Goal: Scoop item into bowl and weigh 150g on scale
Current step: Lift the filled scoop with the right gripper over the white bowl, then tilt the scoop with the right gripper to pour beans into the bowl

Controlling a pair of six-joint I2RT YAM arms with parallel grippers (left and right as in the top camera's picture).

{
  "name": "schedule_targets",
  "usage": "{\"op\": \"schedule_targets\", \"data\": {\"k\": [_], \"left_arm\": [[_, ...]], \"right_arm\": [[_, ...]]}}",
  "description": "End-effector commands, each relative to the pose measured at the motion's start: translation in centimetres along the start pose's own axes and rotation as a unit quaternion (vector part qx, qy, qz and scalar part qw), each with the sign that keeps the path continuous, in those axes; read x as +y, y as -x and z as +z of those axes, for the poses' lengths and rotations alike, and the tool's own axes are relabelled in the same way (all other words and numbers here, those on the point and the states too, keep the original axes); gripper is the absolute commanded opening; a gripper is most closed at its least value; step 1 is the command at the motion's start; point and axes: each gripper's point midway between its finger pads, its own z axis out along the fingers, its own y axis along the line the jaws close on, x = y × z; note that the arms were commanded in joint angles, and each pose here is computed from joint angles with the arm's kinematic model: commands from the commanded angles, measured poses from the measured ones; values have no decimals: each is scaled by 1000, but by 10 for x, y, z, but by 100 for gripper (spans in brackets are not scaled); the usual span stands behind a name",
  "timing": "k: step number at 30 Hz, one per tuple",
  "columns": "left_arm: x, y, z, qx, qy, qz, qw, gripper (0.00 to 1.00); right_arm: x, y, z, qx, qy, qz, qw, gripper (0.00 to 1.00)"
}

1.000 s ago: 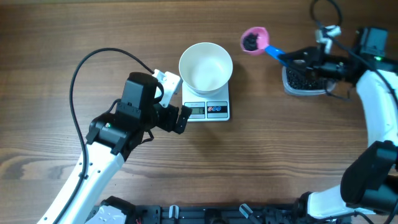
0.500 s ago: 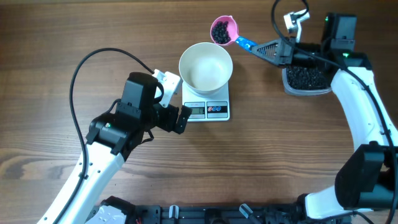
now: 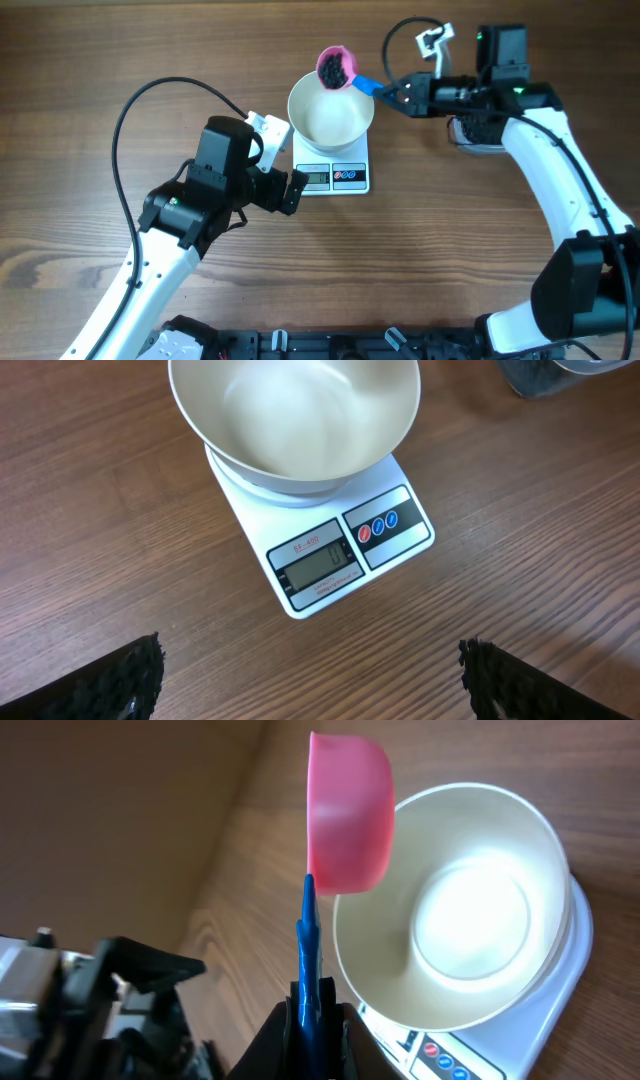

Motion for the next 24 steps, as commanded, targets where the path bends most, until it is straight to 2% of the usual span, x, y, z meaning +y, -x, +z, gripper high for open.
{"op": "schedule_targets", "data": {"k": [1, 6, 24], "left_arm": [[-4, -2, 2, 3, -10, 2, 1000, 100], [-4, -2, 2, 3, -10, 2, 1000, 100], [-4, -2, 2, 3, -10, 2, 1000, 100]], "right_arm": [[-12, -4, 3, 1, -67, -45, 997, 4], [-6, -3, -4, -5, -97, -67, 993, 4], [-5, -11, -7, 15, -107, -136, 985, 4]]}}
